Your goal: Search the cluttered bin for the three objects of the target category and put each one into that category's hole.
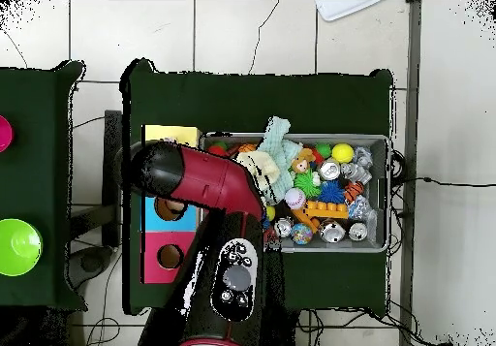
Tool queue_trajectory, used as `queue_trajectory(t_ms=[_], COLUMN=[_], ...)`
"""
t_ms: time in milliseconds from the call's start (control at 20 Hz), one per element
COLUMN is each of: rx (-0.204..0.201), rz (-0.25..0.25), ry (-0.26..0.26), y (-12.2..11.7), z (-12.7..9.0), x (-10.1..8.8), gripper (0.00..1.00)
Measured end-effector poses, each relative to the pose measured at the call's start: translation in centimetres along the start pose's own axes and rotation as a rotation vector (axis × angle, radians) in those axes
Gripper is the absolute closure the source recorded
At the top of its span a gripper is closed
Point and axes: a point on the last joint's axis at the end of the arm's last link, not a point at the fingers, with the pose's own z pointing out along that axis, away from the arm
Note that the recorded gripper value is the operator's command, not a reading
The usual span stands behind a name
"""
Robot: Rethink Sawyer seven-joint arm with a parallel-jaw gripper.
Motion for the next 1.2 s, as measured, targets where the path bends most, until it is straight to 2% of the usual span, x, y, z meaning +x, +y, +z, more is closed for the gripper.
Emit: queue_trajectory(t_ms=[600, 1200], rx=[0.015, 0.022], rz=[-0.011, -0.008], ry=[0.034, 0.033], y=[0.9, 0.7], z=[2.4, 3.5], x=[2.3, 2.4], gripper=[1.00, 1.00])
